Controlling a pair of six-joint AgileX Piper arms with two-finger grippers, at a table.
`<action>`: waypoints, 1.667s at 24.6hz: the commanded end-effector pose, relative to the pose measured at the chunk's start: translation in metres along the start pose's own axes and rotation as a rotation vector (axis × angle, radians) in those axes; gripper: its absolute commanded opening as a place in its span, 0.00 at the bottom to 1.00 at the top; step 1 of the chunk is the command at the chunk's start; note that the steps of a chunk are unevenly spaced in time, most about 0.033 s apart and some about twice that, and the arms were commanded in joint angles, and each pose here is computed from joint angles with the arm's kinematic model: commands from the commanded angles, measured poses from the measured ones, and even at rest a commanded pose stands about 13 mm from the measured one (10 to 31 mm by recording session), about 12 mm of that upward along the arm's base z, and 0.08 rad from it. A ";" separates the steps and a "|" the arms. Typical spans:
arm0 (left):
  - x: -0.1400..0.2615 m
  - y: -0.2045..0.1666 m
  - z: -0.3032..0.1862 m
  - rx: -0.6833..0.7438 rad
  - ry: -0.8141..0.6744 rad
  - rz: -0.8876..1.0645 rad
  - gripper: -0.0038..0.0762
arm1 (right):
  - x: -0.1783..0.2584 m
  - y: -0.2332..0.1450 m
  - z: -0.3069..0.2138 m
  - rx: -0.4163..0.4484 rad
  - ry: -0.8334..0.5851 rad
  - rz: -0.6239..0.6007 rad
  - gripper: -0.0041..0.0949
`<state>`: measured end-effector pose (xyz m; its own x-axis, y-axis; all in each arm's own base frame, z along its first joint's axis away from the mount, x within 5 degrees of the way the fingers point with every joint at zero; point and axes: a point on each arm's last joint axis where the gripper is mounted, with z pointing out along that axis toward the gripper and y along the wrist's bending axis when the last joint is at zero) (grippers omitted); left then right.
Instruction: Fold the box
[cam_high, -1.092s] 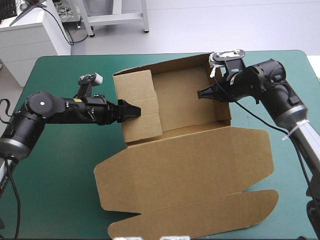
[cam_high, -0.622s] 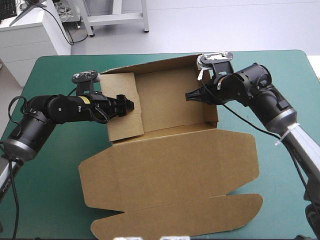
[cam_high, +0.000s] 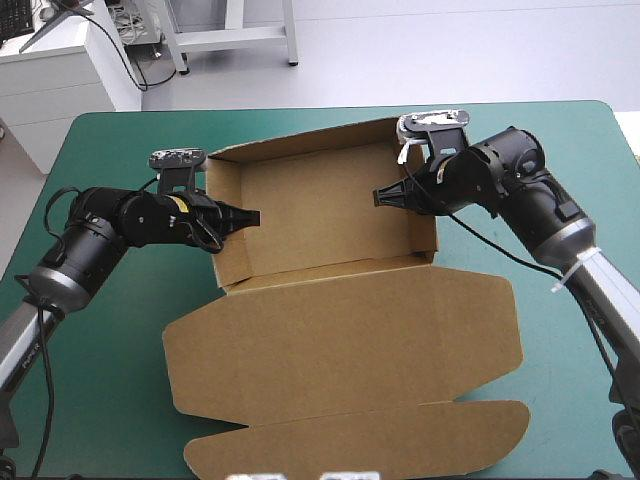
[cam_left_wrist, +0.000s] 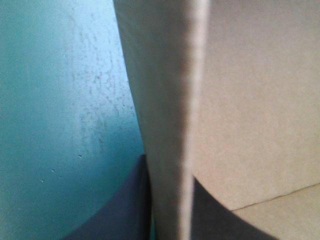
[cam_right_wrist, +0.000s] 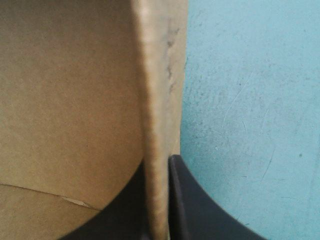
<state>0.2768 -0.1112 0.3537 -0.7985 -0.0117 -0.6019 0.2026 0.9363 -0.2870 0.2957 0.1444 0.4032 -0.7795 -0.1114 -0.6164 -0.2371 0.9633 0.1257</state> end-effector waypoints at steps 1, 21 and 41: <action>-0.012 -0.022 -0.017 0.084 -0.109 0.029 0.04 | -0.008 0.006 -0.023 -0.066 -0.102 0.018 0.04; -0.029 -0.018 0.091 -0.095 0.424 -0.008 0.04 | 0.012 -0.004 0.110 0.003 0.331 0.004 0.04; -0.031 -0.017 0.116 -0.093 0.484 0.044 0.61 | 0.010 -0.017 0.119 0.000 0.335 0.023 0.86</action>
<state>0.3735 -0.1641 0.2614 -0.9755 0.1659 -0.1447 0.1871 0.9712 -0.1478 0.3650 0.1559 0.2746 -0.9586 -0.1664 -0.2312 -0.1973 0.9733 0.1175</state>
